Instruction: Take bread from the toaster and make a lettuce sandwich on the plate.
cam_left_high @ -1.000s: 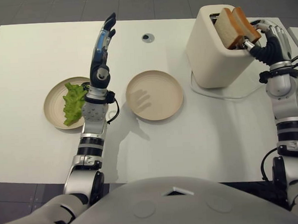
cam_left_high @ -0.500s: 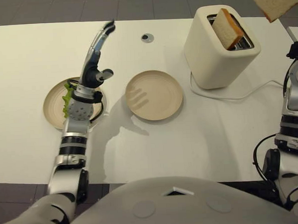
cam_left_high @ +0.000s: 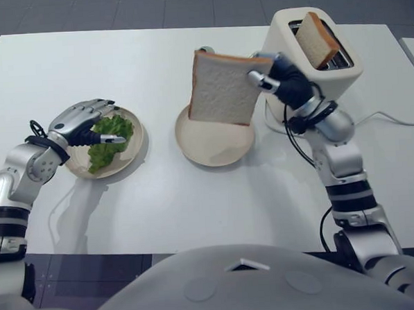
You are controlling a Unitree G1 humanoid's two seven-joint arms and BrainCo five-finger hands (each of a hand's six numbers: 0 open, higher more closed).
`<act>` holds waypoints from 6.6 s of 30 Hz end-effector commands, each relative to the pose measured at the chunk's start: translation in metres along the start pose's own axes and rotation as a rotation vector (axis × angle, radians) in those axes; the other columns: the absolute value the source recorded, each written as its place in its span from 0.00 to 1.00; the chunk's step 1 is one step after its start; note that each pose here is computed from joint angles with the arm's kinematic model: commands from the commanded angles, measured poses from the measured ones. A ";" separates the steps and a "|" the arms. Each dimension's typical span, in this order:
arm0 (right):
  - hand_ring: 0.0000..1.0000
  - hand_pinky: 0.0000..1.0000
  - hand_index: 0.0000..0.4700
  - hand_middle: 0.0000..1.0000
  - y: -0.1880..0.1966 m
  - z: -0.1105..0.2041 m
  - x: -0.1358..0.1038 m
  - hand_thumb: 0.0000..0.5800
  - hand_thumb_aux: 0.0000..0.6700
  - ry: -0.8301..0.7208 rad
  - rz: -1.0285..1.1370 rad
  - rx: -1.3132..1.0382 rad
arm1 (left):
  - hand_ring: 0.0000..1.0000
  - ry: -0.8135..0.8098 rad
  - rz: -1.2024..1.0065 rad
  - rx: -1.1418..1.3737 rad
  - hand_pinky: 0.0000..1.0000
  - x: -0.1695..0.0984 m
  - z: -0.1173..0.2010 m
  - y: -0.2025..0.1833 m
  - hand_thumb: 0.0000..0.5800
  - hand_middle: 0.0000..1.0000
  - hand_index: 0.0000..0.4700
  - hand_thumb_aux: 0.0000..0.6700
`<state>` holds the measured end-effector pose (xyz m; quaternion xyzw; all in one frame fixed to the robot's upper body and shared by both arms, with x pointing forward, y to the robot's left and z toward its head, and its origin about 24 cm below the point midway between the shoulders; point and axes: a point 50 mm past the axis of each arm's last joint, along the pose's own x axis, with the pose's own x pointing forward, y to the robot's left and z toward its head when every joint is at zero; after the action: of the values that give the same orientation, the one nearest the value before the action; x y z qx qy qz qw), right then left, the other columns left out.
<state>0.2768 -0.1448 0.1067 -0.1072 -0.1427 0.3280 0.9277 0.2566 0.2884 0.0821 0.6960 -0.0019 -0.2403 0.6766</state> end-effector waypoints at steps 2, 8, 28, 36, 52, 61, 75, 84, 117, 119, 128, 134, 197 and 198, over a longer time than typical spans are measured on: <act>1.00 1.00 1.00 1.00 0.027 -0.037 -0.003 1.00 1.00 0.147 0.113 0.027 | 0.00 -0.026 -0.064 -0.011 0.00 -0.004 0.004 -0.009 0.56 0.00 0.34 0.34; 1.00 1.00 1.00 1.00 0.030 -0.055 -0.010 1.00 1.00 0.231 0.151 -0.017 | 0.00 -0.042 -0.104 -0.022 0.00 -0.002 0.007 -0.017 0.96 0.00 0.80 0.80; 1.00 1.00 1.00 1.00 -0.009 -0.004 -0.012 1.00 1.00 0.042 -0.019 -0.035 | 0.00 -0.066 0.012 -0.034 0.00 0.003 0.008 -0.014 1.00 0.00 1.00 1.00; 1.00 1.00 1.00 1.00 -0.002 -0.036 -0.019 1.00 1.00 0.263 0.056 -0.294 | 0.00 -0.022 -0.033 -0.013 0.00 0.003 -0.001 -0.025 1.00 0.00 1.00 1.00; 0.00 0.00 0.00 0.00 -0.013 -0.026 -0.015 0.00 0.00 0.229 -0.036 -0.428 | 0.00 -0.002 0.025 0.021 0.00 0.005 -0.005 -0.017 0.00 0.00 0.00 0.00; 0.00 0.00 0.00 0.00 -0.023 -0.008 -0.012 0.00 0.00 0.137 -0.111 -0.399 | 0.00 -0.005 -0.058 0.029 0.00 0.007 -0.004 -0.029 0.84 0.00 0.60 0.60; 0.00 0.00 0.00 0.00 -0.021 -0.006 -0.012 0.00 0.00 0.116 -0.116 -0.374 | 0.00 -0.152 0.249 -0.069 0.00 0.013 0.013 0.005 1.00 0.00 1.00 1.00; 0.00 0.00 0.00 0.00 -0.022 -0.006 -0.013 0.00 0.00 0.115 -0.123 -0.373 | 0.00 -0.247 0.466 -0.133 0.00 0.004 0.023 0.038 1.00 0.00 1.00 1.00; 0.00 0.00 0.00 0.00 -0.022 -0.003 -0.013 0.00 0.00 0.109 -0.125 -0.370 | 0.00 -0.305 0.114 0.005 0.00 0.031 0.059 -0.016 0.00 0.00 0.00 0.00; 0.00 0.00 0.00 0.00 -0.021 -0.004 -0.013 0.00 0.00 0.110 -0.123 -0.369 | 0.00 -0.320 0.082 -0.001 0.00 0.038 0.067 -0.028 0.00 0.00 0.00 0.00; 0.00 0.00 0.00 0.00 -0.019 -0.003 -0.013 0.00 0.00 0.107 -0.118 -0.361 | 0.00 -0.368 0.175 -0.033 0.00 0.043 0.077 -0.021 0.94 0.00 0.75 0.75; 0.00 0.00 0.00 0.00 -0.019 -0.004 -0.013 0.00 0.00 0.108 -0.121 -0.360 | 0.00 -0.385 0.242 -0.063 0.00 0.043 0.079 -0.012 0.95 0.00 0.77 0.77; 0.00 0.00 0.00 0.00 -0.015 -0.010 -0.012 0.00 0.00 0.121 -0.120 -0.342 | 0.00 -0.310 0.408 -0.075 0.00 0.105 0.129 -0.023 0.84 0.00 0.60 0.60; 0.00 0.00 0.00 0.00 -0.015 -0.010 -0.012 0.00 0.00 0.121 -0.119 -0.342 | 0.00 -0.318 0.410 -0.077 0.00 0.105 0.130 -0.023 0.93 0.00 0.74 0.74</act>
<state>0.2802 -0.1651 0.1021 -0.2726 -0.1535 0.2326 0.9209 0.3007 0.1342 0.0373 0.6014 -0.2525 -0.1871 0.7346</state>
